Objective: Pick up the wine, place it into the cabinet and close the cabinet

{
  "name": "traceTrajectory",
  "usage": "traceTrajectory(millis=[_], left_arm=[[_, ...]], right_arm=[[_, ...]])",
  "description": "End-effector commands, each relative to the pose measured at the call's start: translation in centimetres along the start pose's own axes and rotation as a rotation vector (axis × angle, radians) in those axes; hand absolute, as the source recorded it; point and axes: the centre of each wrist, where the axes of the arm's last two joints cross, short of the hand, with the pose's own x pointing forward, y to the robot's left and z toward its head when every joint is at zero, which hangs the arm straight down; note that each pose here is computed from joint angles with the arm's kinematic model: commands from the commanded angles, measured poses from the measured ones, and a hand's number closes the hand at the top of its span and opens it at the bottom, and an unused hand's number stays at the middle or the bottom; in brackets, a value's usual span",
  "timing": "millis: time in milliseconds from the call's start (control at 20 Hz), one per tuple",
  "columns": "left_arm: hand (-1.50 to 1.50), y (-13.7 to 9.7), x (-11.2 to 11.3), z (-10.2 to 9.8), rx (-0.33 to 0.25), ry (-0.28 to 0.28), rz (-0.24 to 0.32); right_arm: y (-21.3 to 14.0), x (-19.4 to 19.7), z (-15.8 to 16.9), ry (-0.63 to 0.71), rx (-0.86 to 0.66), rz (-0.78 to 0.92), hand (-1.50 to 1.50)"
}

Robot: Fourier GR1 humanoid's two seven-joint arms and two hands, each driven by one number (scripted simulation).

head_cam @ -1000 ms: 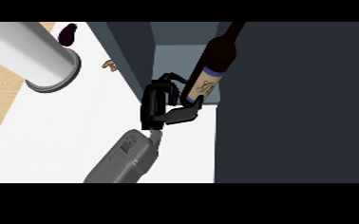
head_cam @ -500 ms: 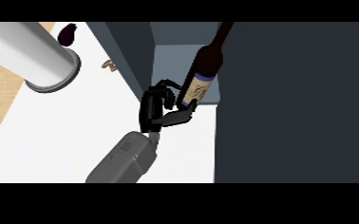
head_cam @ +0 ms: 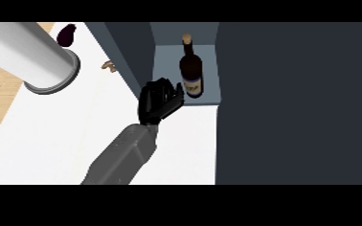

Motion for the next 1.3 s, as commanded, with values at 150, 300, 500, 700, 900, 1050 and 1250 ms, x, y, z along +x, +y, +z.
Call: traceTrajectory(millis=[150,300,500,700,900,1050,1250], left_arm=[[1.5,-0.3,-0.2,-1.1,-0.01,0.011,0.008],[1.5,-2.4,1.3,-2.9,-0.007,0.027,0.005],[1.5,-1.3,1.4,-4.2,-0.003,0.019,0.051],[1.5,-2.2,2.3,-5.4,-0.011,-0.007,0.043],[1.5,-2.0,2.8,-6.4,0.009,0.024,0.034],[1.5,-2.2,2.6,-6.2,0.053,0.011,0.01],[1.5,-1.0,2.5,-6.9,0.092,0.052,-0.034]], right_arm=[[0.3,-0.5,-0.7,-0.009,-0.017,-0.017,-1.5],[-0.1,0.6,-1.4,-0.014,0.012,-0.007,-1.5],[-0.1,-1.5,-0.2,0.006,0.022,-0.004,-1.5],[-0.3,-0.6,-1.7,-0.003,0.029,-0.018,-1.5],[-0.4,-0.4,-1.3,-0.002,0.033,-0.003,-1.5],[-0.7,-1.0,-1.9,-0.005,0.032,0.007,-1.5],[-0.9,-1.1,-1.2,-0.019,0.029,-0.014,-1.5]])
